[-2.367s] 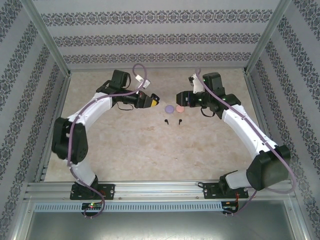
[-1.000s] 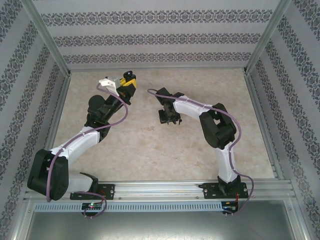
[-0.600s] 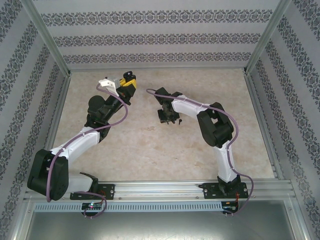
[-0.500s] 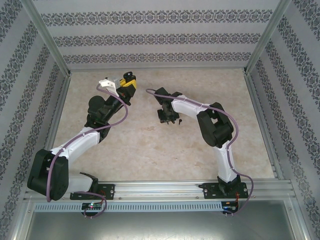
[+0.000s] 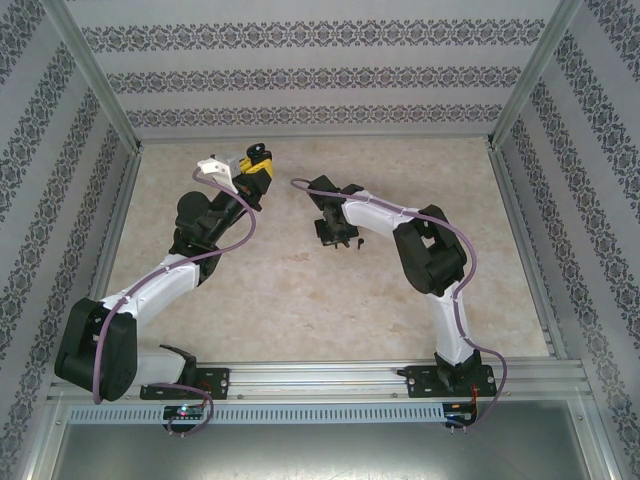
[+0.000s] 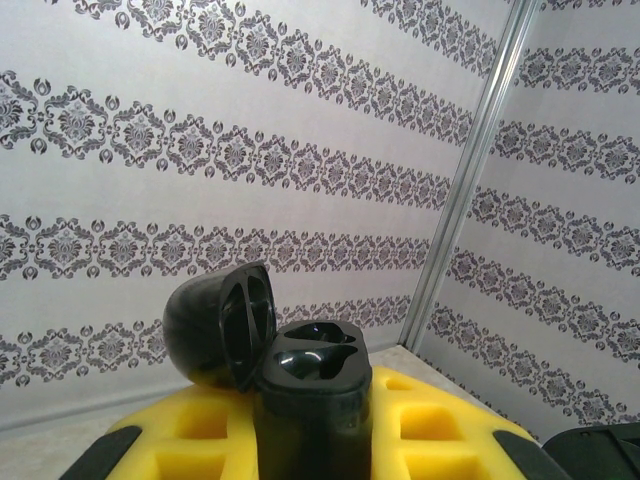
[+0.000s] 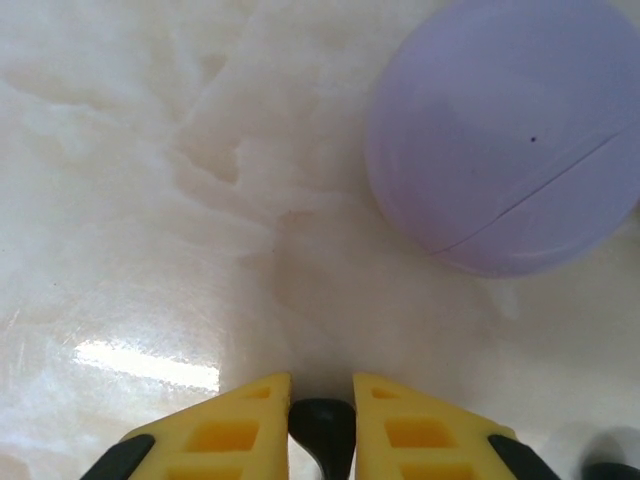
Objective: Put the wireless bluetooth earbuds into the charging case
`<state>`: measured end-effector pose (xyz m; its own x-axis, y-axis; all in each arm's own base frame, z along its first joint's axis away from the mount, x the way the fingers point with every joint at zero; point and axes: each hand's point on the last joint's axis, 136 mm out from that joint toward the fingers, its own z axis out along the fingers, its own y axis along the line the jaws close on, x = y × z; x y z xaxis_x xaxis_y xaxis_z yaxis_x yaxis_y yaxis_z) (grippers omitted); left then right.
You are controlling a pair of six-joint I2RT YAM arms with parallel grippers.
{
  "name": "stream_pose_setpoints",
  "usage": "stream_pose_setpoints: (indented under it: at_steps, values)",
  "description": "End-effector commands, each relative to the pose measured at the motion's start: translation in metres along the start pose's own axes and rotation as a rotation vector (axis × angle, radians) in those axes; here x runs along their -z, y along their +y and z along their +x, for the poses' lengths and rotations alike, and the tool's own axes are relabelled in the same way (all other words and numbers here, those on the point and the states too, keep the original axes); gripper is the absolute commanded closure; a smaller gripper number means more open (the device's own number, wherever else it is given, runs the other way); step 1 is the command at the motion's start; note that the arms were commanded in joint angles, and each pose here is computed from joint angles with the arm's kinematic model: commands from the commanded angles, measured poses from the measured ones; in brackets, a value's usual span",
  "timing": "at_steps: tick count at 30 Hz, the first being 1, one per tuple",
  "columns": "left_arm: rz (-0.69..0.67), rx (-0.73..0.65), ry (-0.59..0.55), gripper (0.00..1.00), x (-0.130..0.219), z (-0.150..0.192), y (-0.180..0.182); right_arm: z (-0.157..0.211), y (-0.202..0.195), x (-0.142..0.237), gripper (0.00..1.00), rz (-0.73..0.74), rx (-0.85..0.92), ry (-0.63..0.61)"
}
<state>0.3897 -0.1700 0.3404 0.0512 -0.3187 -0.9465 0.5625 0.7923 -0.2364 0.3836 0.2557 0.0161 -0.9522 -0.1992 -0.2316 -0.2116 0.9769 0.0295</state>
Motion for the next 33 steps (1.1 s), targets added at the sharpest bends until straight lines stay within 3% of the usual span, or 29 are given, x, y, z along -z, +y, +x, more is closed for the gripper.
stream_pose_setpoints:
  at_steps: [1, 9, 19, 26, 33]
  values:
    - [0.024, 0.007, -0.060, 1.00, 0.002, -0.015, -0.008, 0.006, 0.004, 0.010, 0.82, -0.009, 0.005, -0.003]
    - [0.057, -0.020, -0.032, 1.00, 0.002, -0.010, -0.014, -0.018, -0.002, 0.076, 0.83, -0.060, -0.031, -0.155]
    - [0.237, -0.107, -0.008, 1.00, 0.006, -0.004, -0.044, -0.050, -0.034, 0.203, 0.83, -0.153, -0.104, -0.444]
    - [0.399, -0.254, -0.012, 1.00, 0.007, 0.009, -0.075, -0.065, -0.037, 0.298, 0.82, -0.272, -0.083, -0.691]
    - [0.439, -0.378, 0.008, 1.00, -0.007, 0.028, -0.100, -0.057, -0.019, 0.370, 0.81, -0.447, 0.011, -0.909]
